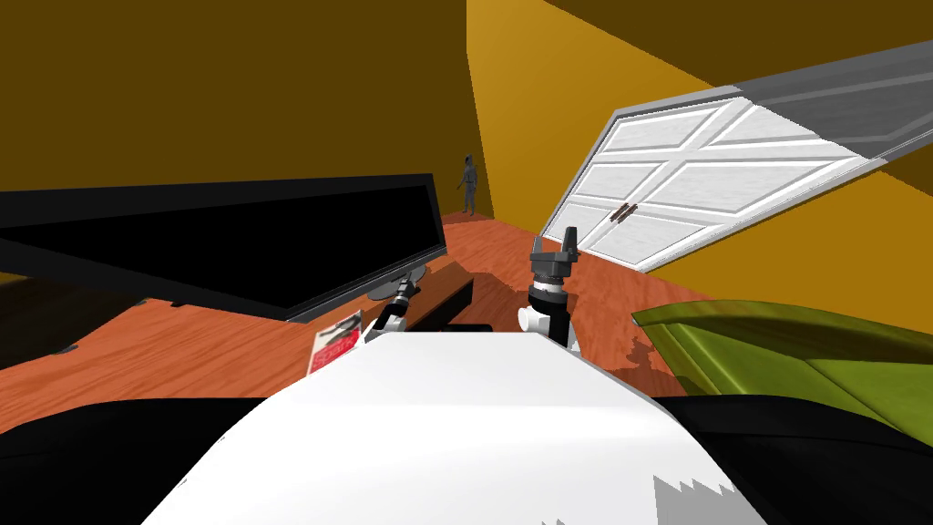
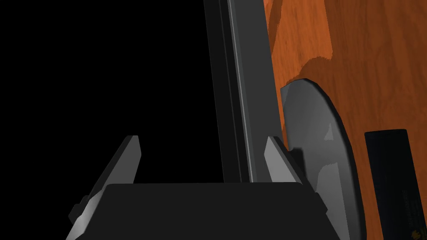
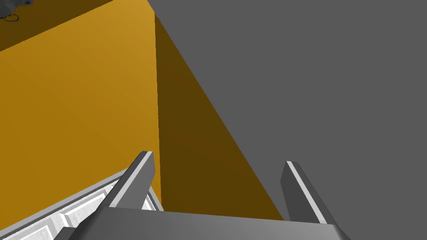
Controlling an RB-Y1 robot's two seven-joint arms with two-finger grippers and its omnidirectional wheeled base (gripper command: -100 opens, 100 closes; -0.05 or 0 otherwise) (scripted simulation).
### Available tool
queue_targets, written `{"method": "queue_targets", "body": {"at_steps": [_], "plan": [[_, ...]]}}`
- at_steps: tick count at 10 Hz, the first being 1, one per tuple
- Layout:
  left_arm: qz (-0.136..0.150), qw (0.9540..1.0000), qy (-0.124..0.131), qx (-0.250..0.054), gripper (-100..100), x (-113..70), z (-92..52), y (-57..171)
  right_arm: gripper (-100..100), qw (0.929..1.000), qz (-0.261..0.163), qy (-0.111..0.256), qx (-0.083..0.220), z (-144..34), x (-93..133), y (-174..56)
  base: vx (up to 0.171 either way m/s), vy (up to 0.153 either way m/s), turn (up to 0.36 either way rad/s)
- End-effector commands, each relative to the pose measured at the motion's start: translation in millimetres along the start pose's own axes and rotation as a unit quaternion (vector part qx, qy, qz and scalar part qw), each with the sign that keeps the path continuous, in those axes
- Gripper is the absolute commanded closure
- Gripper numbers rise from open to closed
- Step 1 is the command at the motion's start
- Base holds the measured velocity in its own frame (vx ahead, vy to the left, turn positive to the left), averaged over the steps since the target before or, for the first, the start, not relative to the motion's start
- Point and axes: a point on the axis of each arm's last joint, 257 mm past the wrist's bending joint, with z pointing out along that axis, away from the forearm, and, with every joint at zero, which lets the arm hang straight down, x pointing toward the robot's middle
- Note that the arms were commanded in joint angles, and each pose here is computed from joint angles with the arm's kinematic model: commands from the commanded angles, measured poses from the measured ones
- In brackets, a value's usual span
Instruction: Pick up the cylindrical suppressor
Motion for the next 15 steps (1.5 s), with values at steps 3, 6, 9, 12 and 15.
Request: {"method": "queue_targets", "body": {"at_steps": [3,6,9,12,15], "plan": [[-0.021,0.9967,-0.017,-0.077,-100,-29.9,2.0,52,0,1.0,0.0,0.0,0.0,0.0,0,0,-0.006,-0.006,-0.135],[-0.03,0.9889,-0.036,-0.141,-100,-53.4,-7.9,101,0,1.0,0.0,0.0,0.0,0.0,0,0,-0.005,-0.004,-0.125],[-0.053,0.9755,-0.061,-0.205,-100,-85.7,-15.9,140,0,1.0,0.0,0.0,0.0,0.0,0,0,-0.005,-0.004,-0.136],[-0.065,0.9581,-0.086,-0.265,-100,-110.9,-36.5,181,0,1.0,0.0,0.0,0.0,0.0,0,0,-0.004,-0.001,-0.129],[-0.078,0.9435,-0.107,-0.304,-100,-131.4,-50.9,204,0,1.0,0.0,0.0,0.0,0.0,0,0,-0.001,0.002,-0.081]]}}
